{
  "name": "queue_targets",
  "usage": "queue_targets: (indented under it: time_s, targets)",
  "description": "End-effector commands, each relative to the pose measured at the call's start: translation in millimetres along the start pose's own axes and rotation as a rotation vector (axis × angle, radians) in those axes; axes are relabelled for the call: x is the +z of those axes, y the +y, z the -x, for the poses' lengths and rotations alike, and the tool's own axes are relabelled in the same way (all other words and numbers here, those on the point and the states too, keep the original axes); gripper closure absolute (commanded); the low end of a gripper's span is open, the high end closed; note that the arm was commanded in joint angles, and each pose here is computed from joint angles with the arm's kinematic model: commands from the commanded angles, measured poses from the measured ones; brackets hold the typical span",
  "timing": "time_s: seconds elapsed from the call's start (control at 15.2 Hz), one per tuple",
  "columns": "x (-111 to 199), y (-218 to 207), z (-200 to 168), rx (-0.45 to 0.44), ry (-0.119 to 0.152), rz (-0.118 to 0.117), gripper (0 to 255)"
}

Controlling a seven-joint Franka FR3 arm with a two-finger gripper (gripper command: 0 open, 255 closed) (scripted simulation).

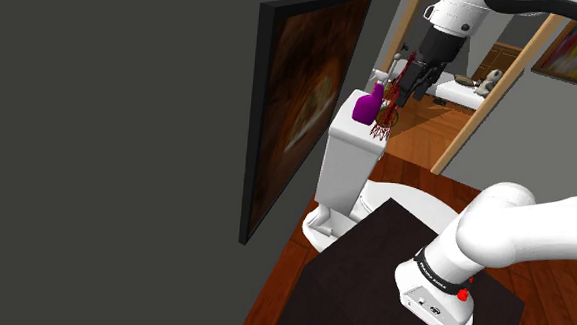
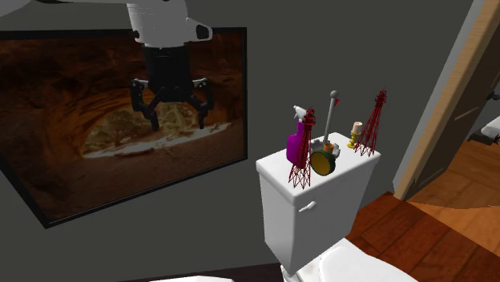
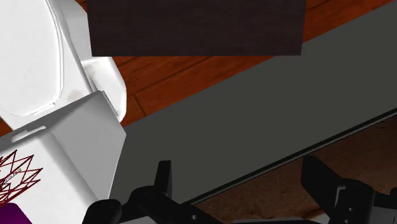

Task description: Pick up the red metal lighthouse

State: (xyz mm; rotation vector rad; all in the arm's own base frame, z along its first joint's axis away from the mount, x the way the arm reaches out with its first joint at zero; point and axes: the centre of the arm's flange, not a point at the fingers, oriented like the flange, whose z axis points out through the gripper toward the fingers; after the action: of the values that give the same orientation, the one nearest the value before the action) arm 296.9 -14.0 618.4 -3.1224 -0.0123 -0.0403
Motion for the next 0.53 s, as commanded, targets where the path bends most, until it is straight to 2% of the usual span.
queue_targets:
  time_s: [0.0,0.46]
  targets:
    - [0.0,0.0,0.0,0.0,0.0,0.0,0]
    - [-1.7,98.4,-10.0,-0.156,0.04,-0.045,0]
